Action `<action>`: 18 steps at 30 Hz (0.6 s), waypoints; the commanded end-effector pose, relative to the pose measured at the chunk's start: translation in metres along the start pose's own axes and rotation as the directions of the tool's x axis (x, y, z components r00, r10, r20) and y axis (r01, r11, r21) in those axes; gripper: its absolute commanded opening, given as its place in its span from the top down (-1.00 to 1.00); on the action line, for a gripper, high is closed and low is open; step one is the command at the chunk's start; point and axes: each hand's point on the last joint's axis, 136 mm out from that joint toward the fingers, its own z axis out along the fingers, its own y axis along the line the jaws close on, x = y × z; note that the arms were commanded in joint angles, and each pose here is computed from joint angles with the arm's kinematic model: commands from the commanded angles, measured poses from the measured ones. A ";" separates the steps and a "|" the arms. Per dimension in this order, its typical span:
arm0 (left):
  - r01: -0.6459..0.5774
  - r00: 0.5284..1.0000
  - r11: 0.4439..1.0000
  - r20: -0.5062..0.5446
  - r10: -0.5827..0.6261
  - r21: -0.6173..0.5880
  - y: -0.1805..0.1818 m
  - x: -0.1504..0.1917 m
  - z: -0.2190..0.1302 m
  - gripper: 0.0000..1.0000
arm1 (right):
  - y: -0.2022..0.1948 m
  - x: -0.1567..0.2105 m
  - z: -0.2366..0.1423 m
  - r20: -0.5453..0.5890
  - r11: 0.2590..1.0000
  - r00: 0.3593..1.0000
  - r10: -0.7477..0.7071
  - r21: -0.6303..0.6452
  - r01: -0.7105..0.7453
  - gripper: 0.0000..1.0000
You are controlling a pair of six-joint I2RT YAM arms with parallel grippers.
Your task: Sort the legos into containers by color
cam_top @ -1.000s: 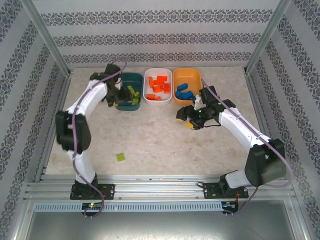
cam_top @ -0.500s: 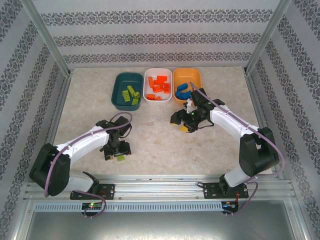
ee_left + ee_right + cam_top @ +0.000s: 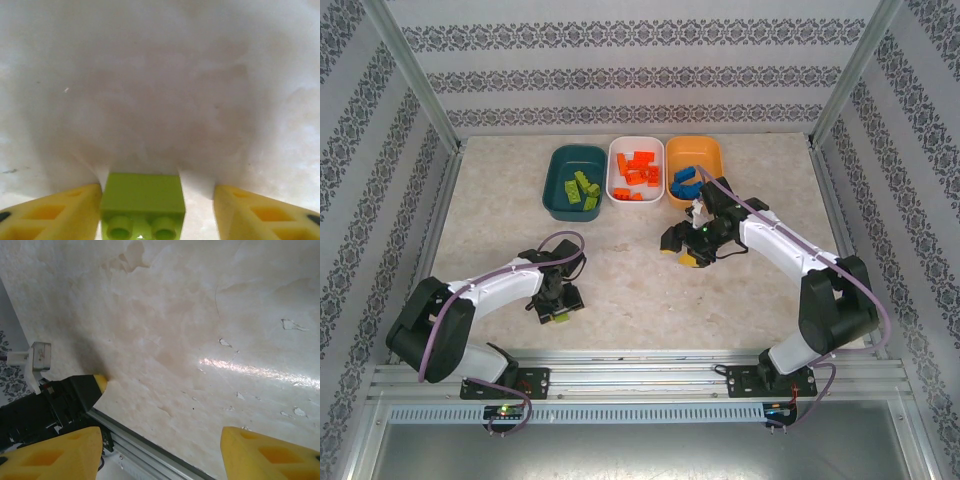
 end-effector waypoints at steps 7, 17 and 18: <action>-0.039 0.999 0.997 0.035 0.037 0.064 -0.027 -0.029 -0.008 0.43 | -0.009 -0.006 -0.035 0.078 1.000 0.997 -0.015 0.021 0.013 -0.28; -0.220 0.930 0.944 0.344 0.127 0.246 -0.117 -0.178 -0.154 0.45 | -0.085 -0.071 -0.118 0.495 0.972 0.856 -0.147 0.233 0.031 -0.30; -0.239 0.916 0.940 0.379 0.134 0.245 -0.124 -0.197 -0.165 0.45 | -0.093 -0.075 -0.123 0.534 0.962 0.824 -0.187 0.268 0.045 -0.31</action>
